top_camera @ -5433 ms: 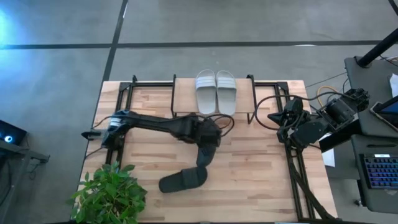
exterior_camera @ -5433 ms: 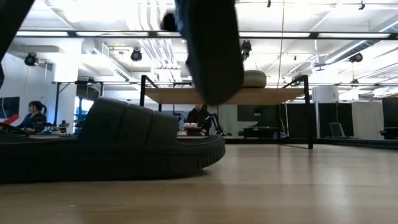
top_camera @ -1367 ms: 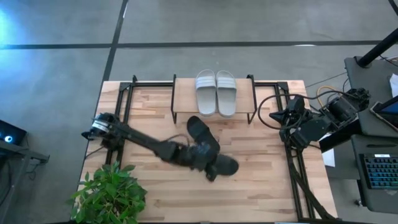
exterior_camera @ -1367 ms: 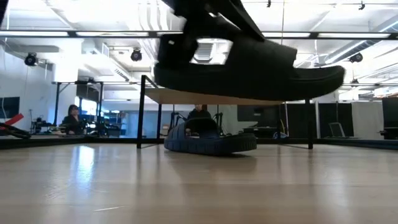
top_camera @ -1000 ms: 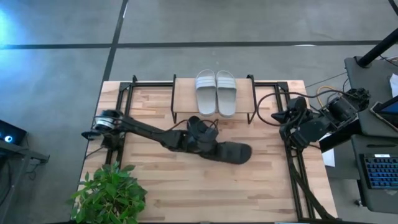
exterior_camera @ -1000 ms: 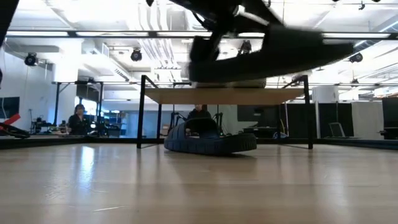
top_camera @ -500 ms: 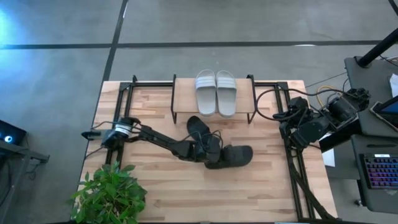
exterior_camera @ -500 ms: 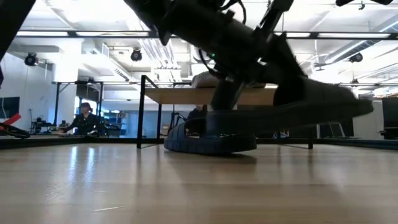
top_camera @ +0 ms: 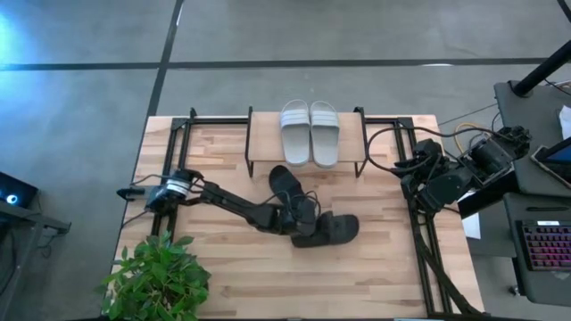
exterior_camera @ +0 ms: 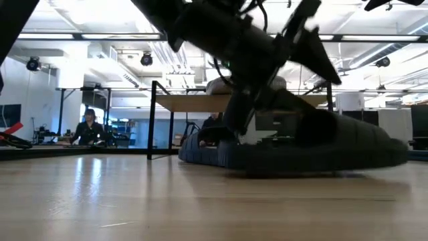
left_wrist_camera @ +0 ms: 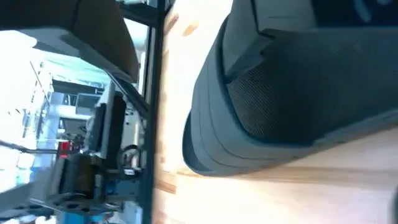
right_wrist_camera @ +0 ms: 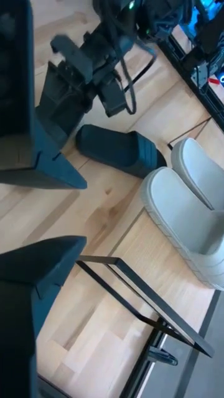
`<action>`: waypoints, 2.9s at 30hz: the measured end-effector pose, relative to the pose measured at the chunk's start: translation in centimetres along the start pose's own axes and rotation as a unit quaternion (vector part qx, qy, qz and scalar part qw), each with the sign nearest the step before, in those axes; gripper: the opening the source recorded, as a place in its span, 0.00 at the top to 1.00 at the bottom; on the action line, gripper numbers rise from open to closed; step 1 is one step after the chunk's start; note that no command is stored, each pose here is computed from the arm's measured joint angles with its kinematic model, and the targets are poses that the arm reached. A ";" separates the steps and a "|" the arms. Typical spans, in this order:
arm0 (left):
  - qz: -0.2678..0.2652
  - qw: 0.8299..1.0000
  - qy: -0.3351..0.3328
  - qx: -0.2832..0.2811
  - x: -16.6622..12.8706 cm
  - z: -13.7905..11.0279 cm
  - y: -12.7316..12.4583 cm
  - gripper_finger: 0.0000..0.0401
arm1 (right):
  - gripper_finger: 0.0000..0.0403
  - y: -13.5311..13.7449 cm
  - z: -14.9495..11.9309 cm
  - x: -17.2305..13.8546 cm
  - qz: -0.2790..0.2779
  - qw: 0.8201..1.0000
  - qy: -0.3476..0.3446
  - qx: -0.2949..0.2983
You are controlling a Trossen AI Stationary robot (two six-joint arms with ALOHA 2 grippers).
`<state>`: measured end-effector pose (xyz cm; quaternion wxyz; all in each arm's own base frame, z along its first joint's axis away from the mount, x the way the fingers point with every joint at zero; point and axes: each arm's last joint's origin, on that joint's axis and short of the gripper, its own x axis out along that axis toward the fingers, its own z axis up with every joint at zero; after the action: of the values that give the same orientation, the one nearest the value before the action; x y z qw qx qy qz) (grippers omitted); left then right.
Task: Pick and place slides into the shelf
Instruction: Put the bottom black slide under the shelf
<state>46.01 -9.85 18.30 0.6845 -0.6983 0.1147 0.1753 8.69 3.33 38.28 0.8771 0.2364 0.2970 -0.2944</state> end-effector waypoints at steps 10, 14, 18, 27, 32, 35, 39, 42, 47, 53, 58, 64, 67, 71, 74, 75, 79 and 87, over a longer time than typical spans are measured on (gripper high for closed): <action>-0.060 0.989 0.066 0.117 -4.3 -0.4 -5.1 0.43 | 0.62 0.3 -0.3 0.1 0.013 0.999 0.048 0.005; -0.042 0.958 0.095 0.266 -6.8 -1.3 -5.9 0.43 | 0.62 1.5 -1.0 1.0 0.016 0.996 0.091 -0.004; 0.014 0.881 0.135 0.453 -9.2 -2.5 -5.1 0.43 | 0.62 3.5 -2.4 2.9 0.015 0.992 0.124 -0.033; 0.094 0.893 0.127 0.421 -12.0 -1.5 -4.8 0.43 | 0.65 7.5 -5.4 7.0 0.045 0.980 0.183 -0.059; 0.171 0.865 0.122 0.455 -12.8 -0.7 -3.3 0.43 | 0.66 9.0 -6.3 8.5 0.075 0.982 0.174 -0.025; 0.235 0.837 0.150 0.471 -12.9 -0.3 -0.9 0.43 | 0.66 10.0 -6.8 9.2 0.108 0.979 0.173 0.000; 0.260 0.817 0.165 0.487 -13.0 0.2 1.1 0.44 | 0.67 11.5 -7.7 10.5 0.150 0.971 0.180 0.040; 0.278 0.805 0.170 0.496 -13.0 0.8 2.4 0.47 | 0.68 12.5 -8.7 11.6 0.154 0.967 0.190 0.066; 0.296 0.773 0.187 0.529 -13.2 1.1 3.7 0.55 | 0.70 13.8 -10.5 13.9 0.128 0.962 0.219 0.104; 0.308 0.736 0.204 0.567 -13.2 1.5 5.6 0.64 | 0.73 16.2 -12.5 16.6 0.112 0.950 0.256 0.138; 0.274 0.731 0.202 0.591 -12.7 1.7 6.4 0.68 | 0.75 18.4 -13.2 18.0 0.094 0.951 0.261 0.138; 0.187 0.758 0.175 0.600 -11.6 1.5 6.7 0.69 | 0.76 20.6 -13.6 19.6 0.078 0.952 0.263 0.133; 0.143 0.773 0.175 0.593 -11.0 1.2 6.8 0.69 | 0.76 21.0 -13.5 19.6 0.055 0.953 0.266 0.134; 0.096 0.784 0.203 0.578 -10.1 0.5 7.5 0.69 | 0.76 20.4 -13.2 19.0 -0.016 0.953 0.272 0.134; 0.048 0.789 0.225 0.569 -9.4 -0.4 7.5 0.69 | 0.76 19.8 -13.0 18.4 -0.047 0.950 0.275 0.140; 0.037 0.789 0.234 0.567 -9.2 -0.6 7.4 0.69 | 0.76 19.7 -12.9 18.2 -0.051 0.949 0.276 0.142; -0.042 0.783 0.288 0.550 -9.2 -1.7 6.4 0.69 | 0.76 19.6 -12.7 17.5 -0.064 0.947 0.276 0.150; -0.057 0.763 0.305 0.567 -10.0 -1.7 5.8 0.69 | 0.76 19.5 -12.6 17.4 -0.066 0.949 0.271 0.148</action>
<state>34.73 -12.54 16.98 0.8934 -0.2044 0.3556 -0.1832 28.02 18.18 22.51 0.6971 0.4145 0.4915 -0.3175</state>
